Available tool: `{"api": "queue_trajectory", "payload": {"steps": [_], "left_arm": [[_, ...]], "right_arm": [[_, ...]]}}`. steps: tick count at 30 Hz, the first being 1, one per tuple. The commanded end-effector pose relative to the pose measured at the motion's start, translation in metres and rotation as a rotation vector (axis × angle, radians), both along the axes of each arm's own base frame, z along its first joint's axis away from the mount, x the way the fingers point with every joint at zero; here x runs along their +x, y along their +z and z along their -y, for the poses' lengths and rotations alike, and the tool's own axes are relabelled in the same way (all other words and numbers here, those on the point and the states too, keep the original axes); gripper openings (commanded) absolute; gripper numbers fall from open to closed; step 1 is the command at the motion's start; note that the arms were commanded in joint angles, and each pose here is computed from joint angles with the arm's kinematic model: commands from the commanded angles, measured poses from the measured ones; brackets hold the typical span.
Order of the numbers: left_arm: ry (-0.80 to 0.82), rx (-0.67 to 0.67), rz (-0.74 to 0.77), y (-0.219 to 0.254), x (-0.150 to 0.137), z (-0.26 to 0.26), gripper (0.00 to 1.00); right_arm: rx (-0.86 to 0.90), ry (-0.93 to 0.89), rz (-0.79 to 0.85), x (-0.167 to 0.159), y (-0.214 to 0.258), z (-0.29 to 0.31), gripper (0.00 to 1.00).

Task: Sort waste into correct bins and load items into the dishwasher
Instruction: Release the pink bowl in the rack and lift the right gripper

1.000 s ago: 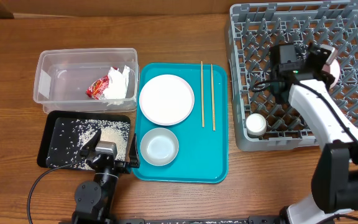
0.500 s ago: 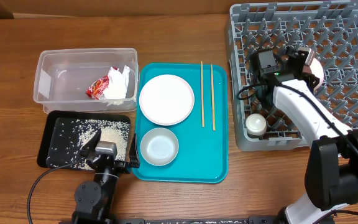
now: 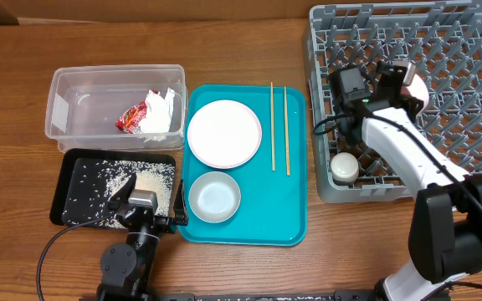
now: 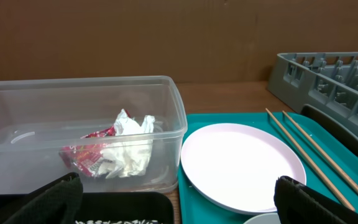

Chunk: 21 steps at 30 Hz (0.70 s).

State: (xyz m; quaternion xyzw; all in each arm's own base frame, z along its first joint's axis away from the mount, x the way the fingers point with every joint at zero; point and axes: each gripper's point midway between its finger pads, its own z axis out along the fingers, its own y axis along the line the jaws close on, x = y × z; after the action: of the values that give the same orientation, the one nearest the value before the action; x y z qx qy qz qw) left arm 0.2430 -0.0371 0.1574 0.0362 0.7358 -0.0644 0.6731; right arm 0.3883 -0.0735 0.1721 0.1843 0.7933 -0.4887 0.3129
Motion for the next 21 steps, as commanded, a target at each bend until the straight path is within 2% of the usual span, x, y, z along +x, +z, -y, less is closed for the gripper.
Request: {"api": "queue_trajectory", "payload": {"steps": [1, 7, 12, 21], "left_arm": [[0.014, 0.018, 0.008, -0.001, 0.000, -0.003, 1.00], [0.015, 0.018, 0.008, -0.001, 0.000, -0.004, 1.00], [0.015, 0.018, 0.008, -0.001, 0.000, -0.004, 1.00], [0.015, 0.018, 0.008, -0.001, 0.000, -0.004, 1.00]], "right_arm": [[0.006, -0.035, 0.028, 0.006, 0.007, 0.017, 0.04], [0.012, -0.020, 0.038, 0.015, 0.008, 0.019, 0.04], [0.093, 0.020, 0.001, 0.017, -0.007, 0.011, 0.04], [0.141, 0.005, -0.124, -0.007, -0.028, 0.010, 0.04]]}}
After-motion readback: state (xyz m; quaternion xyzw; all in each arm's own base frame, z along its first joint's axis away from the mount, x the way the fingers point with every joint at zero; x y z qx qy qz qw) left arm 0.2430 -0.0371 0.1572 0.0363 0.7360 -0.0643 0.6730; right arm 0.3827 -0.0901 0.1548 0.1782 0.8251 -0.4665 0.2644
